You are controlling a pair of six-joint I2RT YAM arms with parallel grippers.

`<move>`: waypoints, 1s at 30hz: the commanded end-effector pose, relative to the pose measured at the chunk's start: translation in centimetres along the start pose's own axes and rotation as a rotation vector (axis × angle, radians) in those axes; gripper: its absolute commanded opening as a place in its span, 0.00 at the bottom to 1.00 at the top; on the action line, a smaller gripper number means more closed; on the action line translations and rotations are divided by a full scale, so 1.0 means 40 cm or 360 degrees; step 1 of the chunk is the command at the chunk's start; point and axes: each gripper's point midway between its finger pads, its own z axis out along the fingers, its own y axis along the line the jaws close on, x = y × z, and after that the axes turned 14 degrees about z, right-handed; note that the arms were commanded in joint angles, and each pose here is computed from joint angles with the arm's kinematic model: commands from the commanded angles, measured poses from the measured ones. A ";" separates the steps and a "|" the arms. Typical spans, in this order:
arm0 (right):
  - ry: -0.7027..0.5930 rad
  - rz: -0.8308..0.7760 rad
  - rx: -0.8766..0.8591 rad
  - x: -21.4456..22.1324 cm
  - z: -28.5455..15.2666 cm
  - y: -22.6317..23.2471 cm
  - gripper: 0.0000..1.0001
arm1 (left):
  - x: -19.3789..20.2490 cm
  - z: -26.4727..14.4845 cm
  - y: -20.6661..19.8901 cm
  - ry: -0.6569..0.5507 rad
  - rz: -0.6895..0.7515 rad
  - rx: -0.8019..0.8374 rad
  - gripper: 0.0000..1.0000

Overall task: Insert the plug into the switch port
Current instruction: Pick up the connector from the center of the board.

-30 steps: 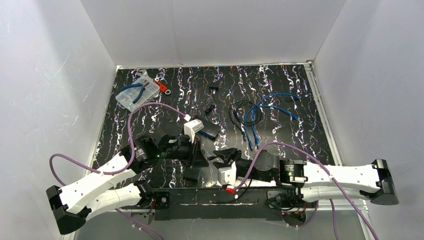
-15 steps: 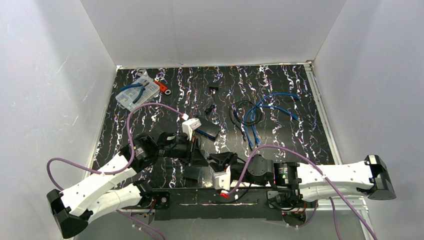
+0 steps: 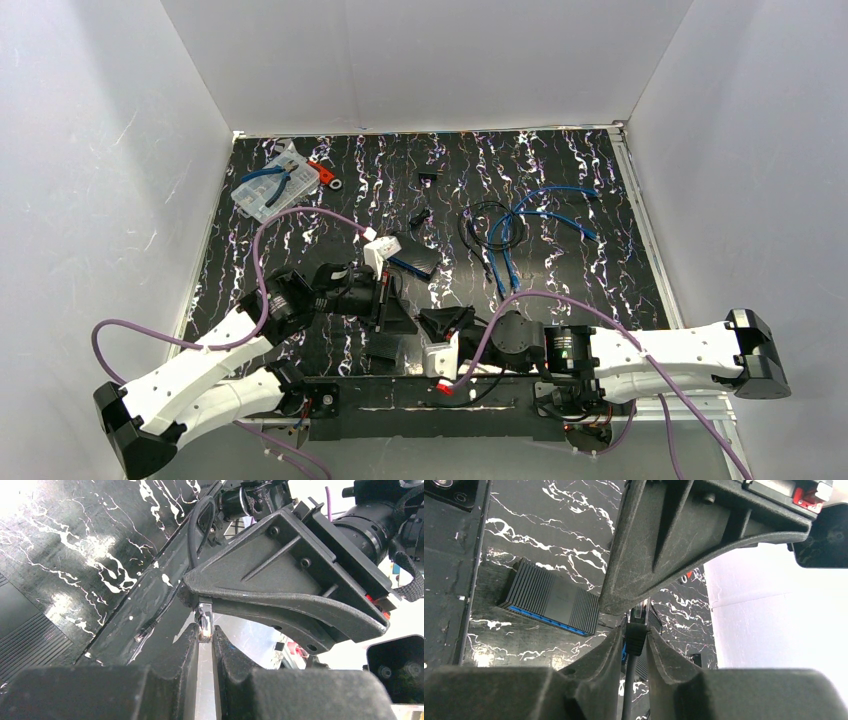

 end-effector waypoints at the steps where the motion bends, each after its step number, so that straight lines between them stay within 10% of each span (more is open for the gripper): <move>1: -0.0085 0.0032 0.0078 -0.037 -0.001 -0.025 0.27 | -0.003 -0.013 -0.019 -0.0019 0.0004 0.0057 0.00; 10: -0.0096 0.0066 0.0143 -0.038 -0.011 -0.042 0.01 | -0.007 -0.015 -0.015 -0.0043 0.0020 0.0051 0.00; 24: -0.0102 0.0058 0.0294 -0.114 -0.086 -0.151 0.01 | -0.104 -0.154 0.007 -0.0484 0.0320 -0.0315 0.70; 30: -0.0171 0.0156 0.0249 -0.203 -0.133 -0.192 0.01 | -0.110 -0.215 0.056 -0.0557 0.0363 -0.0572 0.85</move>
